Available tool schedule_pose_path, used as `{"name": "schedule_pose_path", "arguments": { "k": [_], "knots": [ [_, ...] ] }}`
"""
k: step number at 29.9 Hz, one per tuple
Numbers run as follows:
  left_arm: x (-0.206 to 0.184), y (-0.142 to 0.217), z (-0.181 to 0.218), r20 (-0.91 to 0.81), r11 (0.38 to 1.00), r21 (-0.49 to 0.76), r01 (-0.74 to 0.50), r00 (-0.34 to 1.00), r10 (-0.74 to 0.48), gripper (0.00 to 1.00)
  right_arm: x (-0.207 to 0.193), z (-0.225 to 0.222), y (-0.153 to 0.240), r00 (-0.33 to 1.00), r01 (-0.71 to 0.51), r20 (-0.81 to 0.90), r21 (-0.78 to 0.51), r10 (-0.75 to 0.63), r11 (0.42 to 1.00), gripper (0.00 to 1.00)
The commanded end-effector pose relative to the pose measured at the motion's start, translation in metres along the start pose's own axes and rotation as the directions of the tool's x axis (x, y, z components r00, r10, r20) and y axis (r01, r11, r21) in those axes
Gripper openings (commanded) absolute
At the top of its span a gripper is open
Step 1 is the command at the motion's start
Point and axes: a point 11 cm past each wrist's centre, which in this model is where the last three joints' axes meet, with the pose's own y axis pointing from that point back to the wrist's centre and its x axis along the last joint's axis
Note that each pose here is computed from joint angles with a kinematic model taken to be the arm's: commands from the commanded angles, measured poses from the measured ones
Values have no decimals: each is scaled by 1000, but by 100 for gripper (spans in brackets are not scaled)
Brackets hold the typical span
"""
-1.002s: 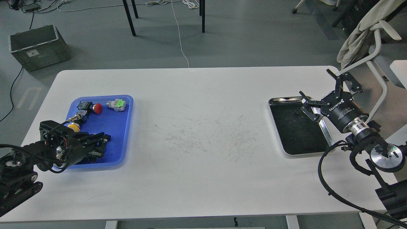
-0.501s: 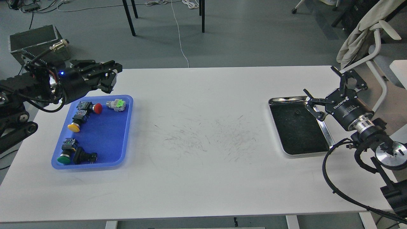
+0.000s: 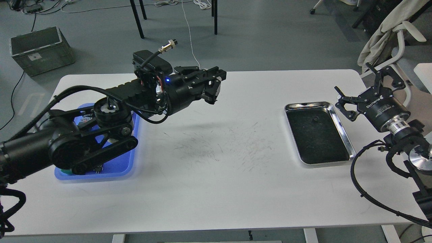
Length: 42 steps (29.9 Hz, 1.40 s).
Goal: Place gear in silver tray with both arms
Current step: 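Carry the second gear with the left gripper to the table center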
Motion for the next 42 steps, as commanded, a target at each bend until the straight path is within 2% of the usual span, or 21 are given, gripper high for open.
{"name": "schedule_pose_path", "arguments": {
  "k": [1, 8, 14, 18, 25, 31, 42],
  "knots": [
    [-33, -24, 32, -17, 998, -31, 62, 998, -63, 11, -7, -5, -7, 1000, 4, -8, 3, -4, 1000, 97],
    [-83, -53, 83, -56, 990, -84, 112, 992, -116, 11, -10, -8, -17, 1000, -10, -18, 1, 10, 1000, 97],
    [-118, -48, 28, -72, 988, 83, 127, 990, -121, 12, -12, -12, -28, 999, -14, -32, -6, 14, 1000, 97],
    [-136, -43, 8, -51, 976, 137, 172, 985, -166, 12, -14, -16, -28, 999, -5, -36, -3, 5, 1000, 97],
    [-137, -43, 11, -47, 978, 127, 167, 986, -162, 12, -13, -14, -28, 999, -8, -37, -11, 8, 1000, 97],
    [-134, -44, 30, -52, 985, 75, 156, 987, -152, 13, -13, -13, -28, 999, -9, -37, -12, 9, 1000, 97],
    [-161, -34, 45, -104, 979, 46, 196, 976, -191, 15, -13, -10, -29, 999, -13, -31, -15, 12, 1000, 97]
  ]
}}
